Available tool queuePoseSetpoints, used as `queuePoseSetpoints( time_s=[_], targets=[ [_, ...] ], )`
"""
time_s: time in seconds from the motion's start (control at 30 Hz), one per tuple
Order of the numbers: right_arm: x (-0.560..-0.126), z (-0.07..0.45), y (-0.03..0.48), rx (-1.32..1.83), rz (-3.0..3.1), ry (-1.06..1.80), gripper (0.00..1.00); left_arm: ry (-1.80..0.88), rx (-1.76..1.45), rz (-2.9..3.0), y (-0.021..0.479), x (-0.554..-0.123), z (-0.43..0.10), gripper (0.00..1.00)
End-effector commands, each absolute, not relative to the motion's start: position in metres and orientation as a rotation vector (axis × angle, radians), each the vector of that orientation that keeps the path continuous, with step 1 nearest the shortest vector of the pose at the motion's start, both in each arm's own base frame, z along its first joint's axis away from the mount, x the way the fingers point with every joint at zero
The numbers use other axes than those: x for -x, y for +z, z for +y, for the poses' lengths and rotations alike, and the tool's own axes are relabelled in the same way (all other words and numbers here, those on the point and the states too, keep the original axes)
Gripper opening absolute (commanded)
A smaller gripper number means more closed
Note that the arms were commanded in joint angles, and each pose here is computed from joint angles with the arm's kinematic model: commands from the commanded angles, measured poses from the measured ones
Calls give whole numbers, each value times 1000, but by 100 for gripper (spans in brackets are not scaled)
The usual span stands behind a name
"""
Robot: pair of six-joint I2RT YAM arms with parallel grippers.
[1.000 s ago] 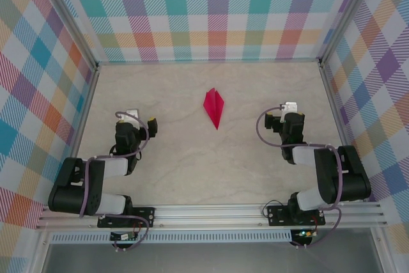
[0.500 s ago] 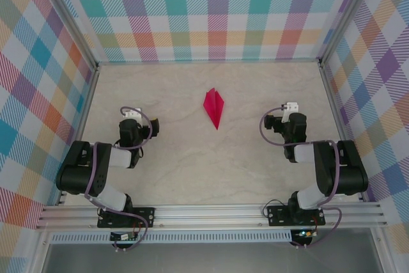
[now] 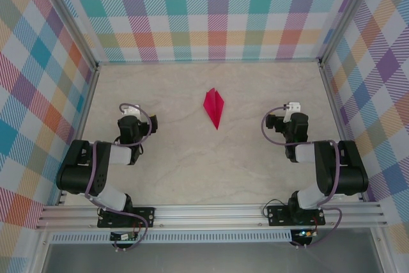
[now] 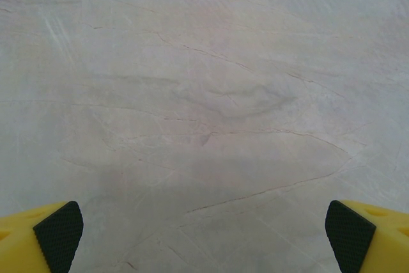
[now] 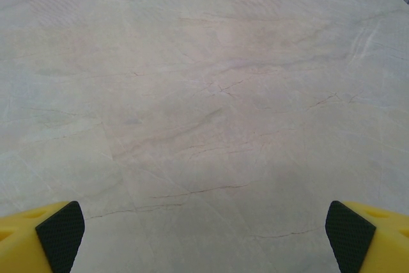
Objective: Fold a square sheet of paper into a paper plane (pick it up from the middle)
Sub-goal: Reset both arms
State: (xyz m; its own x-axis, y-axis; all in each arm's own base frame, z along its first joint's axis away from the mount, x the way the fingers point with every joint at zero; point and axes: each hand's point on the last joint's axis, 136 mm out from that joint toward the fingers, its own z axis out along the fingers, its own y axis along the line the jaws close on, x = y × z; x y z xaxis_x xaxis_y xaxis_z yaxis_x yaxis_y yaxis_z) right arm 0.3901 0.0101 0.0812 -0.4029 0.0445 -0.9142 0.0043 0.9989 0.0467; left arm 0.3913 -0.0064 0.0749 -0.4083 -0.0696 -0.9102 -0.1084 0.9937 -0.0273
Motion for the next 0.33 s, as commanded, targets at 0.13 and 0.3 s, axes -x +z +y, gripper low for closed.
queuePoseSetpoints(
  time_s=[0.13, 0.3],
  targets=[
    [-397, 13, 91, -38, 1952, 72, 100, 20, 106, 1992, 78, -399, -9, 100],
    [-396, 17, 91, -6, 1950, 90, 100, 6, 88, 1991, 78, -398, -12, 100]
  ],
)
